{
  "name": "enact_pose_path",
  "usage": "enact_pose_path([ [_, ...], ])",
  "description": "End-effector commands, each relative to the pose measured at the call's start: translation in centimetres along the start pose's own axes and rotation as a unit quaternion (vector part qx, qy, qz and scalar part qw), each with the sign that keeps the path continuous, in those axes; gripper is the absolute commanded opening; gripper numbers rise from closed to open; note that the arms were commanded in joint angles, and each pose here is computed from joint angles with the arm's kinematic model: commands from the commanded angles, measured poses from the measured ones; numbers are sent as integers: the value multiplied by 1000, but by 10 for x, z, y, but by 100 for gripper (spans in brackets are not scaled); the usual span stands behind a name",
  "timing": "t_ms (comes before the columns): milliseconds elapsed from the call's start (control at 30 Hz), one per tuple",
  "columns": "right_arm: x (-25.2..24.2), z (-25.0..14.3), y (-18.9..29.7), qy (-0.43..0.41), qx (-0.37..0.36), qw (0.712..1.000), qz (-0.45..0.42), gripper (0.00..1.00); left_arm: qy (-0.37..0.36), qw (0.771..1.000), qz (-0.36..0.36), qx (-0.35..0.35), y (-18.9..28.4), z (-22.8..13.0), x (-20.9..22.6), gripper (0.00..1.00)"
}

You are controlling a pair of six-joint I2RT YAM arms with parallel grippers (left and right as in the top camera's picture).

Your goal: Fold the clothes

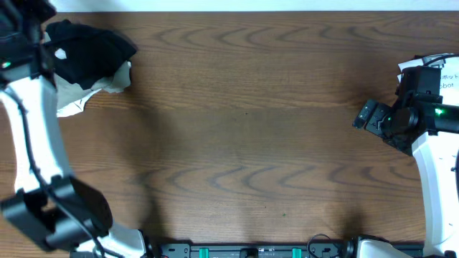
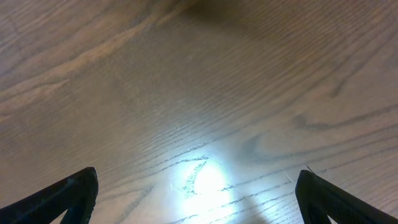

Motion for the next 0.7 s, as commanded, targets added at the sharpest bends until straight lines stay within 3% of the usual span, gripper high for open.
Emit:
enact_pose_path([
  [0,-3,1,-1,2,1,1000,-2,99,-20,996,88,-4,-37,-29,41,6],
  [167,-3,1,-1,2,1,1000,-2,99,-45,992,110,39,-78,-80,74,6],
  [300,-3,1,-1,2,1,1000,-2,99,-60,985,136,84,-102,-127,107,12],
  [433,-3,1,-1,2,1,1000,-2,99,-73,973,172,135,-117,-171,150,8],
  [567,-3,1,-1,2,1,1000,-2,99,-65,959,216,174,-116,-192,197,6],
  [667,-3,1,-1,2,1,1000,-2,99,-54,951,243,185,-109,-190,224,6],
])
Point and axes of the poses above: each gripper's point midway between its finger pads, its own y axis back along the fingers, its own x axis along the line the jaws close on, z = x × y, the point moved 5 cm from there along y, back along the fingers, and after that the axes turned 15 degrees about y, right-handed, at the moved point
